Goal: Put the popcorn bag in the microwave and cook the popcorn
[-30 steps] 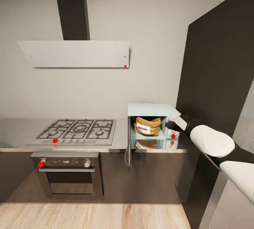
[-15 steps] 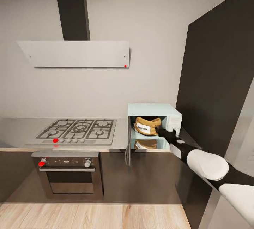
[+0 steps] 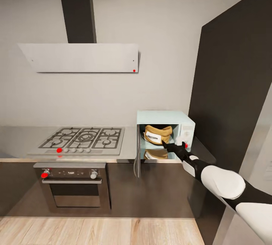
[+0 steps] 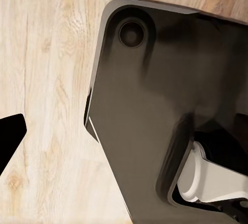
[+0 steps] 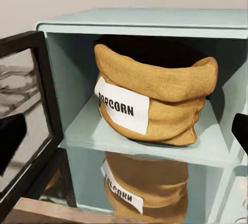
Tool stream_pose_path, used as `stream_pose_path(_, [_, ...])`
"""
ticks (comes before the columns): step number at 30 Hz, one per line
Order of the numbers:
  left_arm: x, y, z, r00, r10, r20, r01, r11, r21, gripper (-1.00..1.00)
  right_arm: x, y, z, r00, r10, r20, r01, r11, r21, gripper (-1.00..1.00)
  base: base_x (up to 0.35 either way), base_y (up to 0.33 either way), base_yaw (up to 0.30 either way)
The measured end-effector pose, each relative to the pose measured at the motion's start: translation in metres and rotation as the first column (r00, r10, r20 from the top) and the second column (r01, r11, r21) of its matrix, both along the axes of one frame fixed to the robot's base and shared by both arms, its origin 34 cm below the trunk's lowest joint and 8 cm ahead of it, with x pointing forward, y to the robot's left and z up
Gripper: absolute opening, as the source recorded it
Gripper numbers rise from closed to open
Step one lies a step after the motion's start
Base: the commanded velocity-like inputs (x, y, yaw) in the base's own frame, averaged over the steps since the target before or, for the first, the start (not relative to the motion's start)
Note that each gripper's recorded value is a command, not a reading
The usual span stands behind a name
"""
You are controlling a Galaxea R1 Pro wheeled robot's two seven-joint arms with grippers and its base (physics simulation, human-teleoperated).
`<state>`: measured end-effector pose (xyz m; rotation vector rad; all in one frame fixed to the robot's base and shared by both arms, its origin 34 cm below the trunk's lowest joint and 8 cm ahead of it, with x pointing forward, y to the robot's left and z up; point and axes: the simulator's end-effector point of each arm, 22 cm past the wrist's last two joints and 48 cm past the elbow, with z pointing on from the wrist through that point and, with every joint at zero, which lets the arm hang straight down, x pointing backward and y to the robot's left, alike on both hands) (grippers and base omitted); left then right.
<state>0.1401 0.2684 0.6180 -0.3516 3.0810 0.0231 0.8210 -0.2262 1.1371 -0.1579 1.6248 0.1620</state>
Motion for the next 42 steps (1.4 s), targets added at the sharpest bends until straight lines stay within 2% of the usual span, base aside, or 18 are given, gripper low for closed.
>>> stream_pose_path(2, [0.000, 0.000, 0.000, 1.000, 0.000, 0.000, 0.000, 1.000, 0.000, 1.00, -0.004, 0.003, -0.003, 0.999, 0.030, 0.012, -0.030, 1.000, -0.003, 1.00, 0.000, 0.000, 0.000])
stream_pose_path(6, [0.000, 0.000, 0.000, 1.000, 0.000, 0.000, 0.000, 1.000, 0.000, 1.00, -0.009, -0.008, -0.009, 0.999, 0.036, 0.026, -0.035, 0.999, -0.013, 1.00, 0.000, 0.000, 0.000])
stream_pose_path(9, [0.000, 0.000, 0.000, 1.000, 0.000, 0.000, 0.000, 1.000, 0.000, 1.00, -0.013, -0.003, -0.009, 0.997, 0.072, 0.036, -0.072, 0.997, -0.015, 1.00, 0.000, 0.000, 0.000])
stream_pose_path(22, [0.002, -0.006, 0.000, 1.000, 0.003, 0.005, -0.003, 1.000, -0.009, 1.00, -0.035, -0.060, -0.060, 0.999, -0.005, -0.039, 0.003, 0.999, -0.043, 1.00, 0.000, 0.000, 0.000])
stream_pose_path(27, [0.002, -0.006, 0.000, 1.000, 0.004, 0.006, -0.004, 1.000, -0.008, 1.00, -0.042, -0.066, -0.074, 0.999, -0.031, -0.042, 0.028, 0.998, -0.050, 1.00, 0.000, 0.000, 0.000])
stream_pose_path(35, [0.002, -0.005, 0.000, 1.000, 0.004, 0.007, -0.004, 1.000, -0.008, 1.00, -0.058, -0.062, -0.095, 0.999, -0.025, -0.043, 0.023, 0.998, -0.054, 1.00, 0.034, 0.020, 0.000])
stream_pose_path(36, [0.002, -0.005, 0.000, 1.000, 0.004, 0.008, -0.004, 1.000, -0.008, 1.00, -0.081, -0.060, -0.100, 0.997, -0.018, 0.077, 0.023, 0.998, -0.063, 1.00, 0.217, 0.123, 0.000])
stream_pose_path(37, [0.002, -0.005, 0.000, 1.000, 0.004, 0.007, -0.004, 1.000, -0.008, 1.00, -0.138, -0.058, -0.184, 0.999, -0.010, -0.053, 0.006, 0.997, -0.070, 1.00, 0.250, 0.136, 0.000])
stream_pose_path(38, [0.002, -0.005, 0.000, 1.000, 0.004, 0.007, -0.004, 1.000, -0.008, 1.00, -0.174, -0.057, -0.227, 0.992, -0.007, -0.126, -0.002, 0.997, -0.072, 1.00, 0.262, 0.138, 0.000])
stream_pose_path(39, [0.002, -0.005, 0.000, 1.000, 0.003, 0.007, -0.003, 1.000, -0.008, 1.00, -0.167, -0.057, -0.218, 0.994, -0.007, -0.111, -0.001, 0.997, -0.072, 1.00, 0.281, 0.130, 0.000])
stream_pose_path(40, [0.002, -0.006, 0.000, 1.000, 0.003, 0.007, -0.002, 1.000, -0.009, 1.00, -0.144, -0.059, -0.190, 0.998, -0.016, -0.061, 0.012, 0.998, -0.065, 1.00, 0.234, 0.099, 0.000])
stream_pose_path(42, [0.002, -0.009, 0.000, 1.000, 0.002, 0.005, -0.002, 1.000, -0.013, 1.00, -0.144, -0.057, -0.191, 0.998, -0.011, -0.062, 0.007, 0.998, -0.068, 1.00, 0.113, 0.048, 0.000])
